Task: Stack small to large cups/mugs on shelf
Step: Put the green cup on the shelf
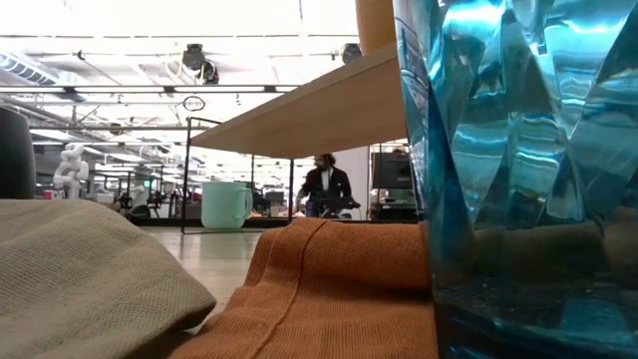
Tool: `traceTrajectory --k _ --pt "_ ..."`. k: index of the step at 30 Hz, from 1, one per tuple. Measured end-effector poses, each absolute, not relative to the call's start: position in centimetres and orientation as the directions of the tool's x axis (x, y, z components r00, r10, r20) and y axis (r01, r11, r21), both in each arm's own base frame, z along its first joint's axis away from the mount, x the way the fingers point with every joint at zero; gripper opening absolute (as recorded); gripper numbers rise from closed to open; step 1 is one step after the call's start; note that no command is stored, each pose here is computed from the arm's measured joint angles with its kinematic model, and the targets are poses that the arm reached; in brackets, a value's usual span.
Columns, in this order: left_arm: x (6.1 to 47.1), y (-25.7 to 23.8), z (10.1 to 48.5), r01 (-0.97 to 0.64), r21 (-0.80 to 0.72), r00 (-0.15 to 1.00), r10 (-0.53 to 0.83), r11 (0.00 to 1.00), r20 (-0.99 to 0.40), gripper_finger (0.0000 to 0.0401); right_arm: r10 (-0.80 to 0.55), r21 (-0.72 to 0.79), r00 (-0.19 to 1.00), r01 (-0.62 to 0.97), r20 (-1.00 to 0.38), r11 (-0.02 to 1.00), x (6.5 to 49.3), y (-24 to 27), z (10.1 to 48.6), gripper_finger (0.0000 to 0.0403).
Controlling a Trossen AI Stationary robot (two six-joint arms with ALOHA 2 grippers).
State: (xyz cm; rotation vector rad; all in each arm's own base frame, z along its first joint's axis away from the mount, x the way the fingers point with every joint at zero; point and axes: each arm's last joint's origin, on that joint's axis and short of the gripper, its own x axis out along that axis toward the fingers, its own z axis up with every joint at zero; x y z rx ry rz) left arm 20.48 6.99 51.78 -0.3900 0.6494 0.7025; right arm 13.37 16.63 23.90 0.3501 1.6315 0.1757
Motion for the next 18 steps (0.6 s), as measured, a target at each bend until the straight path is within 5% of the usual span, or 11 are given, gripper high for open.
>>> traceTrajectory --k 18 --pt "20.5 7.0 51.8 -0.695 -0.102 0.58 0.472 0.711 -0.664 0.0042 0.341 0.341 0.043 0.239 -0.939 0.909 12.0 12.8 27.0 0.0001"
